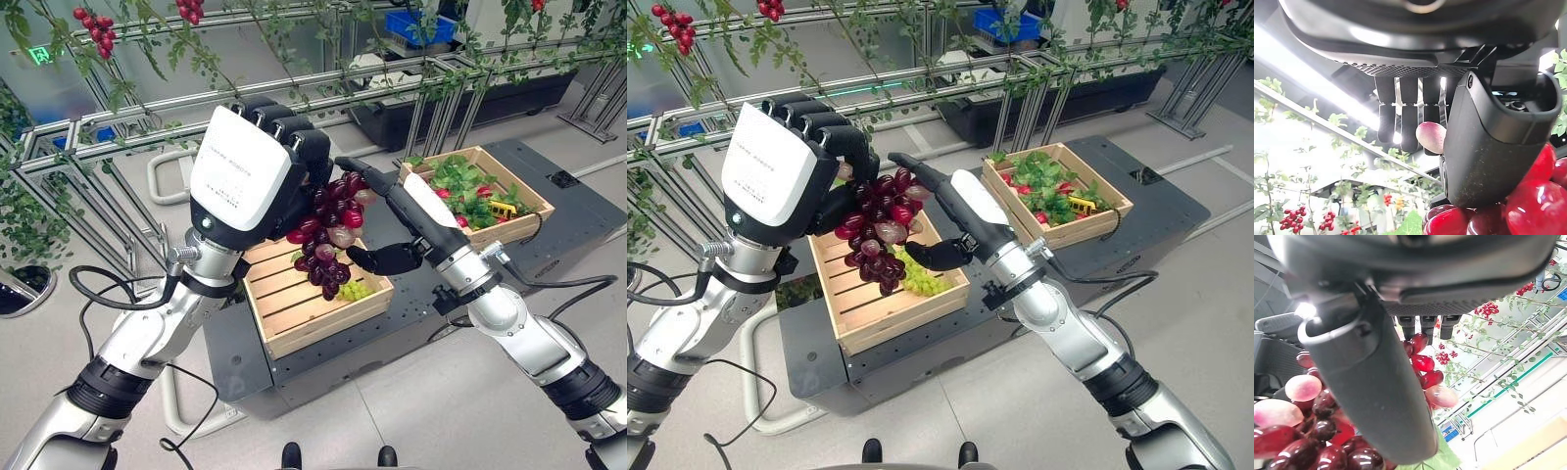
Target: Pick up the fruits from the basket on one side to the basket on the other side
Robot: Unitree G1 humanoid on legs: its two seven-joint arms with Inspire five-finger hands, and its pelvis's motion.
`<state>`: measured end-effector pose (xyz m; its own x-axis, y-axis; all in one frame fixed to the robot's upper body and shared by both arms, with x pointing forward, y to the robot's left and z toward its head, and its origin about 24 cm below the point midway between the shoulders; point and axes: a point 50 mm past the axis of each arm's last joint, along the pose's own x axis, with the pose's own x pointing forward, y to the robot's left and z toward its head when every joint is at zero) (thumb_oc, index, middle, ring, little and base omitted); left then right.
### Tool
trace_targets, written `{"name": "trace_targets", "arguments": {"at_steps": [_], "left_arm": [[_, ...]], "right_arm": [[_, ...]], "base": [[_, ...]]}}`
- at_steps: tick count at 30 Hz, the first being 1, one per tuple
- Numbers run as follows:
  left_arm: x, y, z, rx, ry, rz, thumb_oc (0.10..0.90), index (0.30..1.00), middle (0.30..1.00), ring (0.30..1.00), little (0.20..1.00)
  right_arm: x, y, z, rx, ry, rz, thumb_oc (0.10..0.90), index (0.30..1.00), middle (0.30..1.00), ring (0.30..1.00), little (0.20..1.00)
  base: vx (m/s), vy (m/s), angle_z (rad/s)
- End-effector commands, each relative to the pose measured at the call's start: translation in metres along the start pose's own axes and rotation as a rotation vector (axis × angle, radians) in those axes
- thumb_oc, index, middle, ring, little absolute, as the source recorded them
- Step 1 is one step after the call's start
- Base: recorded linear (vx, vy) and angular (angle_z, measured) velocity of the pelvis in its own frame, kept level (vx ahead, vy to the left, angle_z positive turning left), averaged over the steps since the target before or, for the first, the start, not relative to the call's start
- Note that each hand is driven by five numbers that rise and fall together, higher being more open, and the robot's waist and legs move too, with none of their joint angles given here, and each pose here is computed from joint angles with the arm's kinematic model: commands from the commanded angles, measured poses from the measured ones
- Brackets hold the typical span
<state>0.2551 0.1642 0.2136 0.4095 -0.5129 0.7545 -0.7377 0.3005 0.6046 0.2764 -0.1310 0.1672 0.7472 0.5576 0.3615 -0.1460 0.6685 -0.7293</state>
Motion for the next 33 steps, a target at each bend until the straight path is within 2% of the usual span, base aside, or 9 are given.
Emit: {"name": "trace_targets", "arguments": {"at_steps": [1, 8, 9, 10, 20, 33], "left_arm": [[0.046, 0.041, -0.013, 0.059, -0.018, 0.31, 0.4, 0.3, 0.3, 0.3, 0.3], [0.048, 0.039, -0.011, 0.042, -0.023, 0.296, 0.4, 0.3, 0.3, 0.3, 0.3], [0.048, 0.039, -0.01, 0.039, -0.021, 0.293, 0.4, 0.3, 0.3, 0.3, 0.3], [0.048, 0.039, -0.011, 0.035, -0.019, 0.291, 0.4, 0.3, 0.3, 0.3, 0.3], [0.045, 0.033, -0.009, 0.009, -0.003, 0.246, 0.4, 0.3, 0.3, 0.3, 0.3], [0.038, 0.027, -0.015, -0.021, 0.054, 0.211, 0.4, 0.3, 0.3, 0.3, 0.3]], "right_arm": [[0.024, -0.026, 0.036, -0.081, -0.204, -0.071, 0.8, 0.9, 0.9, 0.9, 0.9], [0.027, -0.028, 0.042, -0.108, -0.24, -0.099, 0.8, 0.9, 0.9, 0.9, 0.9], [0.027, -0.029, 0.043, -0.111, -0.247, -0.101, 0.642, 0.662, 0.662, 0.662, 0.662], [0.027, -0.029, 0.045, -0.111, -0.256, -0.101, 0.4, 0.3, 0.3, 0.3, 0.3], [0.026, -0.03, 0.053, -0.094, -0.313, -0.144, 0.4, 0.3, 0.3, 0.3, 0.3], [0.022, -0.029, 0.05, -0.062, -0.296, -0.167, 0.4, 0.3, 0.3, 0.3, 0.3]], "base": [[0.0, 0.0, 0.0], [0.0, 0.0, 0.0], [0.0, 0.0, 0.0], [0.0, 0.0, 0.0], [0.0, 0.0, 0.0], [0.0, 0.0, 0.0]]}}
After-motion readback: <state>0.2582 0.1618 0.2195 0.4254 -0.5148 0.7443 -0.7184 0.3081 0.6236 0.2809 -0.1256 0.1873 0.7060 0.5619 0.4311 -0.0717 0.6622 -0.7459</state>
